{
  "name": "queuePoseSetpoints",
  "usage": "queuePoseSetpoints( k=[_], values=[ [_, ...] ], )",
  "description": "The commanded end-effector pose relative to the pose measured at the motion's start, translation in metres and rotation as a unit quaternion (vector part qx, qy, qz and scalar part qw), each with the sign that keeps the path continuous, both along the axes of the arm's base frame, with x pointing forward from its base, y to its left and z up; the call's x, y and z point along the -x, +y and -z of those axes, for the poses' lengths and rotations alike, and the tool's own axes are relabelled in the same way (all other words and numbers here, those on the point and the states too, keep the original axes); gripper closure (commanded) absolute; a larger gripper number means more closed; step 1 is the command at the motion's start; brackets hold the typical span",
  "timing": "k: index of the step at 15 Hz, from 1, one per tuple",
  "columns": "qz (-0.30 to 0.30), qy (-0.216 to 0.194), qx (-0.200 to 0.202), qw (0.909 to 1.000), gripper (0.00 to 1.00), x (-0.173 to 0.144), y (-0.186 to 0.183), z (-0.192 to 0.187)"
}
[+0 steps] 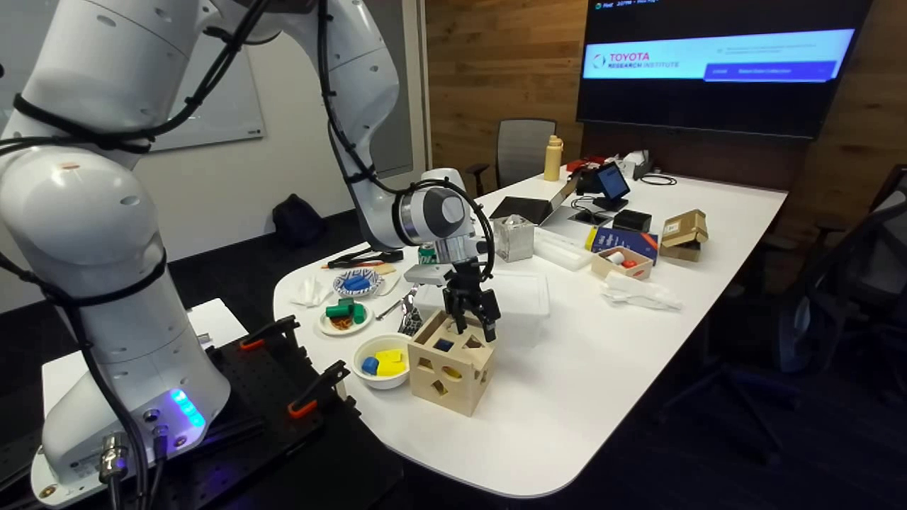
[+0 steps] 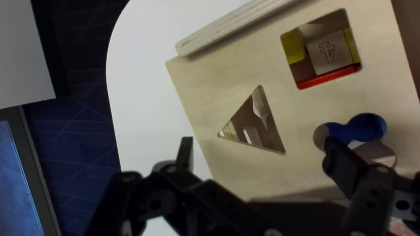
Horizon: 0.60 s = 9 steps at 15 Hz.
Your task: Open the lid on the box
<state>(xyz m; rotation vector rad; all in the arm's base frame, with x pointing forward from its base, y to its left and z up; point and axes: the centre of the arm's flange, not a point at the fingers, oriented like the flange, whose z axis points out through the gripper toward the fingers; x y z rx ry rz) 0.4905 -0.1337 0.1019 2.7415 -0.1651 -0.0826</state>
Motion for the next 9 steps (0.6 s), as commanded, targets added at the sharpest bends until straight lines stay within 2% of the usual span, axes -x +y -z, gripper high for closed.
queuePoseSetpoints(
  k=[1, 9],
  values=[
    [0.001, -0.006, -0.003, 1.0, 0.0, -0.006, -0.009, 0.006],
    [0.009, -0.009, -0.01, 0.9999, 0.0, -0.018, -0.036, 0.002]
  ],
)
